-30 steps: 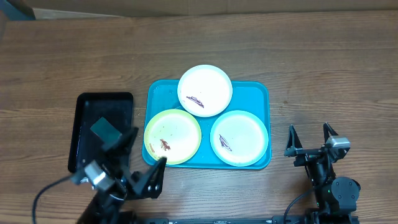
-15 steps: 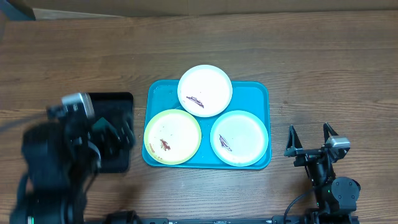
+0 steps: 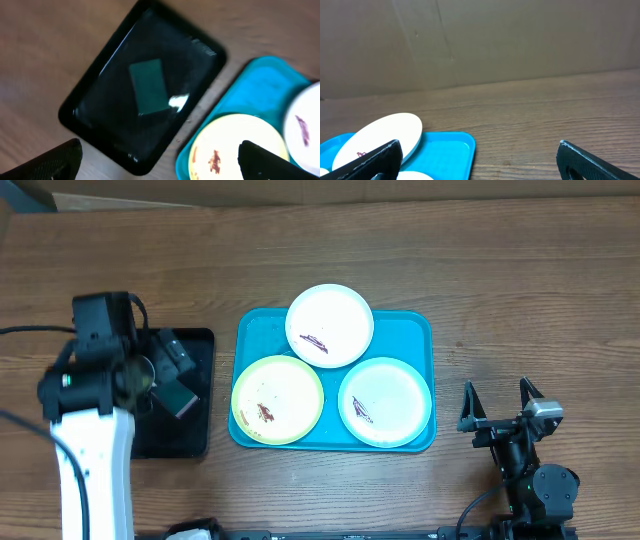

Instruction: Clean dirty plates on tray and stack at the side

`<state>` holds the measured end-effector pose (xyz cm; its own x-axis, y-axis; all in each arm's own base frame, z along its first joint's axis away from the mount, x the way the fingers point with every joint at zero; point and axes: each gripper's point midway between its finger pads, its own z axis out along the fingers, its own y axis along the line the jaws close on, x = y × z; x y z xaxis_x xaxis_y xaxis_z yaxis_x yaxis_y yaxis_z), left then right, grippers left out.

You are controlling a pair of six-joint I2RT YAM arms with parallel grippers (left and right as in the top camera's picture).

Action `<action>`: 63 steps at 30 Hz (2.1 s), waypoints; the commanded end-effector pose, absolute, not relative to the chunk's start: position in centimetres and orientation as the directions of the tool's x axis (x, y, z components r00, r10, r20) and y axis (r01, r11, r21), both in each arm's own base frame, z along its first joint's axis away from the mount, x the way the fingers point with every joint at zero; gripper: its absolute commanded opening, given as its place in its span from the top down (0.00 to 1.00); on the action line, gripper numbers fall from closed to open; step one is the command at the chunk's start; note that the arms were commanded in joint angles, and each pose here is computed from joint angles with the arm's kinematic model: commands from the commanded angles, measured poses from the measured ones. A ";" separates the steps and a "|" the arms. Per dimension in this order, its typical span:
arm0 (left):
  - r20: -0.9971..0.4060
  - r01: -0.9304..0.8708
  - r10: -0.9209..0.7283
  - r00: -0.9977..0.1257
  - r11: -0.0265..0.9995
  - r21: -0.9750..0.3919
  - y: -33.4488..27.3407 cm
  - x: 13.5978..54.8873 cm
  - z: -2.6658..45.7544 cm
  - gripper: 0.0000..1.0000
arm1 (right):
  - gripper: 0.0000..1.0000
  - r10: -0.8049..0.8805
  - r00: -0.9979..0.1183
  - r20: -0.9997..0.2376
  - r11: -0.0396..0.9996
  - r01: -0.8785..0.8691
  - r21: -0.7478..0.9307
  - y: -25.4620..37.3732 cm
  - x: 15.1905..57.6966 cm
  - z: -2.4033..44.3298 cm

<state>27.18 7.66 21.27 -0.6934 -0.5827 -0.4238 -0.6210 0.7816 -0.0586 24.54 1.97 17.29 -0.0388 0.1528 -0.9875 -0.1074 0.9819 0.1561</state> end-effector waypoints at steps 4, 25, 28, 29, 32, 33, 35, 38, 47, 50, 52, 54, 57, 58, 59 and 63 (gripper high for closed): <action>-0.213 -0.739 -0.737 -0.642 0.668 -0.085 8.7 27.8 15.9 0.00 | 0.00 0.150 -0.034 -0.988 0.984 -0.096 0.153 1.7 24.6 17.1; 0.141 -0.759 -0.763 -0.631 0.644 0.091 9.4 28.0 3.7 0.00 | 0.00 0.150 -0.034 -0.988 0.984 -0.096 0.153 1.7 24.6 17.1; 0.113 -0.739 -0.740 -0.663 0.671 0.060 9.6 29.0 3.5 0.00 | 0.00 0.150 -0.034 -0.988 0.984 -0.096 0.153 1.7 24.6 17.1; 0.106 -0.732 -0.733 -0.672 0.679 0.050 9.7 29.3 3.4 0.00 | 0.00 0.150 -0.034 -0.988 0.984 -0.096 0.153 1.7 24.6 17.1; 0.093 -0.727 -0.727 -0.681 0.686 0.038 9.7 29.7 3.2 0.00 | 0.00 0.150 -0.034 -0.988 0.984 -0.095 0.153 1.7 24.6 17.1; 0.094 -0.727 -0.727 -0.680 0.685 0.035 9.7 29.7 3.1 0.00 | 0.00 0.150 -0.034 -0.988 0.984 -0.096 0.153 1.7 24.6 17.1; 0.101 -0.728 -0.726 -0.680 0.685 0.025 9.3 29.4 2.4 0.00 | 0.00 0.150 -0.034 -0.988 0.984 -0.096 0.153 1.7 24.6 17.1; 0.110 -0.728 -0.726 -0.679 0.685 0.028 9.0 28.6 0.9 0.00 | 0.00 0.150 -0.034 -0.988 0.984 -0.096 0.153 1.7 24.6 17.1; 0.083 -0.732 -0.730 -0.679 0.682 0.013 9.2 28.0 -1.4 0.02 | 0.00 0.150 -0.034 -0.988 0.984 -0.096 0.153 1.7 24.6 17.1; 0.075 -0.713 -0.711 -0.699 0.701 0.007 9.3 28.2 -1.4 0.24 | 0.00 0.150 -0.034 -0.988 0.984 -0.096 0.153 1.7 24.6 17.1; 0.071 -0.705 -0.703 -0.707 0.709 0.005 9.3 28.3 -1.4 0.51 | 0.00 0.150 -0.034 -0.988 0.984 -0.096 0.153 1.7 24.6 17.1; 0.068 -0.705 -0.704 -0.707 0.709 0.003 9.3 28.4 -1.5 0.73 | 0.00 0.150 -0.034 -0.988 0.984 -0.096 0.153 1.7 24.6 17.1; 0.067 -0.706 -0.705 -0.706 0.708 0.003 9.4 28.4 -1.5 0.96 | 0.00 0.150 -0.034 -0.988 0.984 -0.096 0.153 1.7 24.6 17.1; 0.066 -0.707 -0.706 -0.705 0.707 0.002 9.4 28.4 -1.5 0.96 | 0.00 0.150 -0.034 -0.988 0.984 -0.096 0.153 1.7 24.6 17.1; 0.064 -0.708 -0.707 -0.704 0.706 0.002 9.4 28.5 -1.5 0.96 | 0.00 0.150 -0.034 -0.988 0.984 -0.096 0.153 1.7 24.6 17.1; 0.061 -0.708 -0.707 -0.705 0.706 0.000 9.4 28.6 -1.5 0.67 | 0.00 0.150 -0.034 -0.988 0.984 -0.096 0.153 1.7 24.6 17.1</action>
<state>29.62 9.65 -0.18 -0.7050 -0.7088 0.0231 -0.7092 0.7048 -0.0186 24.54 1.97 17.30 -0.0385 0.1532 -0.9875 -0.1070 0.9819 0.1565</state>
